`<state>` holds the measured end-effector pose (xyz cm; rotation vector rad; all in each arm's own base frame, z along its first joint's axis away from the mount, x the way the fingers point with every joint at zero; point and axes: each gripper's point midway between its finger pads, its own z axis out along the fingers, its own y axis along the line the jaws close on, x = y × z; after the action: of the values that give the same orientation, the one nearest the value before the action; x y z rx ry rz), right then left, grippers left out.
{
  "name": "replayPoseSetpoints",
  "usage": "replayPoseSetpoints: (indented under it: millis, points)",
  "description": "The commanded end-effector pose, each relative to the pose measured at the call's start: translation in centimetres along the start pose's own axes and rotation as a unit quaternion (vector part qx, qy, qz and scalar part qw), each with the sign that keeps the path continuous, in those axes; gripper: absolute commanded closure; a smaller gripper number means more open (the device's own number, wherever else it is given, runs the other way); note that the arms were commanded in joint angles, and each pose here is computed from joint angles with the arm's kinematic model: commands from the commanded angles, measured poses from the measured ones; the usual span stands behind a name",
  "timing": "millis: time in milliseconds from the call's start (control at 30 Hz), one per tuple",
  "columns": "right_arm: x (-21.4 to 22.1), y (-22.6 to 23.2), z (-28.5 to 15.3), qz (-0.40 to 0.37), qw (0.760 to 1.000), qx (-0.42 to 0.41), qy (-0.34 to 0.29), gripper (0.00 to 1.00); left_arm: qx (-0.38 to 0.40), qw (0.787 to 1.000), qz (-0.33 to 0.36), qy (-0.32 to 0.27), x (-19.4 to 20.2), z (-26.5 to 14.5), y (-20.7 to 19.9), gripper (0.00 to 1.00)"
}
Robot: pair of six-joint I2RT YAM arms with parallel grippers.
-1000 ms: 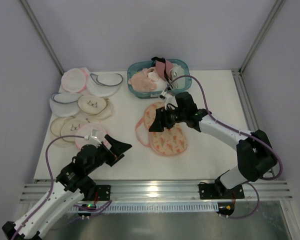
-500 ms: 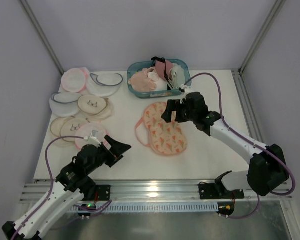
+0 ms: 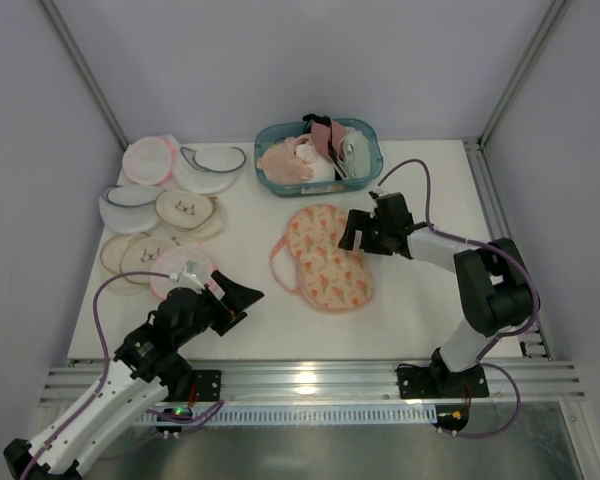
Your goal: Unzip the laundry bag and remove the bra
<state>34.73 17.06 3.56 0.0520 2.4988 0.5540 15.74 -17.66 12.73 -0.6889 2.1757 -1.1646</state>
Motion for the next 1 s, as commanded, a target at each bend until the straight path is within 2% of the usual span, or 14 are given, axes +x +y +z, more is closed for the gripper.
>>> replayPoseSetpoints:
  millis: [0, 67, 167, 200, 233, 267, 333, 367, 700, 833, 867, 900, 933, 967]
  points:
    - [-1.0, 1.6, 1.2, -0.001, 0.999, -0.052, 0.000, 0.05, 0.016, 1.000, 0.001, -0.004, -0.4, -0.5, -1.5, 0.00]
    - [-1.0, 1.9, 1.7, 0.002, 0.998, -0.067, -0.001, 0.06, 0.016, 1.000, 0.002, -0.006, -0.5, -0.5, -1.5, 0.01]
    - [0.1, 2.3, 2.2, 0.010, 0.995, -0.097, 0.017, 0.20, 0.015, 1.000, 0.002, -0.007, -0.5, -0.6, -1.4, 0.00]
    - [0.7, 2.3, 2.5, 0.012, 0.994, -0.102, 0.025, 0.31, 0.015, 1.000, 0.002, -0.008, -0.5, -0.6, -1.4, 0.00]
    - [1.0, 2.7, 2.5, 0.014, 0.992, -0.117, 0.032, 0.61, 0.014, 1.000, 0.003, -0.008, -0.5, -0.6, -1.4, 0.01]
    - [1.3, 2.8, 2.6, 0.016, 0.992, -0.121, 0.037, 0.74, 0.014, 1.000, 0.003, -0.008, -0.5, -0.6, -1.4, 0.00]
    - [2.1, 2.8, 2.4, 0.019, 0.991, -0.128, 0.044, 0.96, 0.015, 1.000, 0.003, -0.007, -0.5, -0.6, -1.4, 0.00]
    - [2.3, 2.9, 2.2, 0.020, 0.990, -0.129, 0.045, 0.96, 0.014, 1.000, 0.003, -0.008, -0.6, -0.6, -1.4, 0.01]
    - [8.8, 6.2, -2.8, -0.036, 0.987, -0.140, 0.076, 0.96, 0.023, 1.000, 0.004, -0.006, -0.6, -0.4, -2.0, 0.01]
    - [10.2, 7.2, -4.6, -0.039, 0.988, -0.138, 0.063, 0.96, 0.021, 1.000, 0.007, -0.002, -0.5, -0.4, -2.2, 0.01]
    - [9.6, 7.8, -5.5, -0.042, 0.987, -0.146, 0.043, 0.96, 0.022, 1.000, 0.008, -0.004, -0.6, -0.5, -2.4, 0.00]
    - [10.6, 6.8, -5.7, -0.038, 0.990, -0.124, 0.049, 0.63, 0.021, 1.000, 0.010, -0.005, -0.7, -0.6, -2.4, 0.01]
    - [10.7, 7.1, -6.2, -0.039, 0.990, -0.128, 0.042, 0.39, 0.020, 1.000, 0.010, -0.006, -0.7, -0.7, -2.4, 0.01]
    - [10.6, 7.1, -6.6, -0.041, 0.990, -0.130, 0.032, 0.08, 0.021, 1.000, 0.010, -0.009, -0.8, -0.7, -2.3, 0.01]
